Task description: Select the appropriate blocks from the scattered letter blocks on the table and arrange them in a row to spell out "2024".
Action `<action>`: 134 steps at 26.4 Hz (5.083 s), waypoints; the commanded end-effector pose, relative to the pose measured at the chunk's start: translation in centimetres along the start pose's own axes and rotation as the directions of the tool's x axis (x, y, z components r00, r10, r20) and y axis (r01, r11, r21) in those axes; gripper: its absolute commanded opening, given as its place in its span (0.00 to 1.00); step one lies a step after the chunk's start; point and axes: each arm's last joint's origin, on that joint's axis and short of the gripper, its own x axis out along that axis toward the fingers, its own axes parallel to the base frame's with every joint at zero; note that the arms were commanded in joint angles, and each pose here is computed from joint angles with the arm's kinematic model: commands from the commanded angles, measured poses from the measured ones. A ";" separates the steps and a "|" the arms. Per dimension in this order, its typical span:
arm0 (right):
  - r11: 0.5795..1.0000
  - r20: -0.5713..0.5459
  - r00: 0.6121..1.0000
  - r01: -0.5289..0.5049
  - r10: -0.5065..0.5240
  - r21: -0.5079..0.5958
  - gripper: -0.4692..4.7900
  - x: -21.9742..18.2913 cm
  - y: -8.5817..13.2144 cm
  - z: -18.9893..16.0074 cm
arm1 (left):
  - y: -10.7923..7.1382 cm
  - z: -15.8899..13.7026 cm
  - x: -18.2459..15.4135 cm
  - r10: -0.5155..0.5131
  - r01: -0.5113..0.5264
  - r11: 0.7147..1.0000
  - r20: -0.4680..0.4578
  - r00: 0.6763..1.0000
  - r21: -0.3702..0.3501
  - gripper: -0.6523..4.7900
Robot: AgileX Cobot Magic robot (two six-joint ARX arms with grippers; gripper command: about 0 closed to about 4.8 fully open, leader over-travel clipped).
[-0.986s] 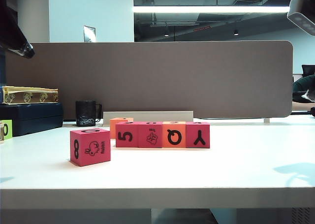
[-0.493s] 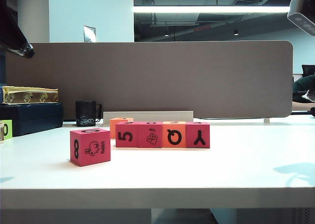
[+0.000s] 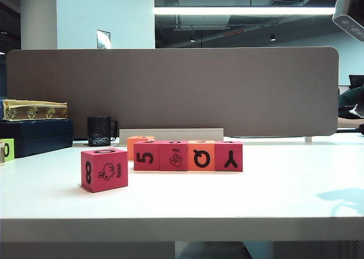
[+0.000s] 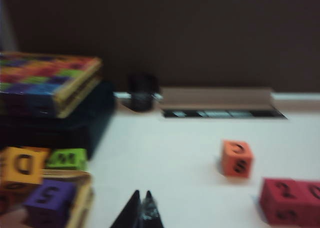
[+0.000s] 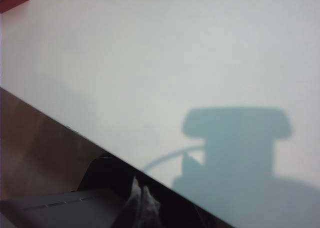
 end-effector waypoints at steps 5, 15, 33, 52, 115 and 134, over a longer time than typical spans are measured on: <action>1.000 0.012 1.000 -0.005 0.005 -0.005 0.08 -0.1 0.0 0.2 | 1.6 -2.2 -1.6 0.135 -0.135 0.991 -0.035 0.990 -0.004 0.11; 1.000 0.012 1.000 -0.006 0.006 -0.006 0.08 -0.1 0.1 0.2 | 1.5 -5.2 -2.1 0.124 -0.124 0.992 -0.045 0.991 -0.005 0.11; 1.000 0.012 1.000 -0.006 0.006 -0.006 0.08 -0.1 0.1 0.2 | 1.5 -8.2 -2.2 0.128 -0.128 0.992 -0.096 0.987 0.002 0.11; 1.000 0.012 1.000 -0.006 0.006 -0.006 0.08 -0.1 0.1 0.2 | 1.4 -9.3 -2.3 0.077 -0.089 0.995 -0.207 0.975 -0.047 0.11; 0.868 0.730 0.531 0.464 -0.430 0.175 0.08 0.7 -2.0 -10.2 | 1.4 -9.3 -2.3 0.078 -0.089 0.995 -0.208 0.975 -0.047 0.11; 0.825 0.655 0.542 0.512 -0.526 0.240 0.08 1.4 -2.4 -11.9 | 1.4 -9.3 -2.3 0.078 -0.089 0.995 -0.208 0.975 -0.047 0.11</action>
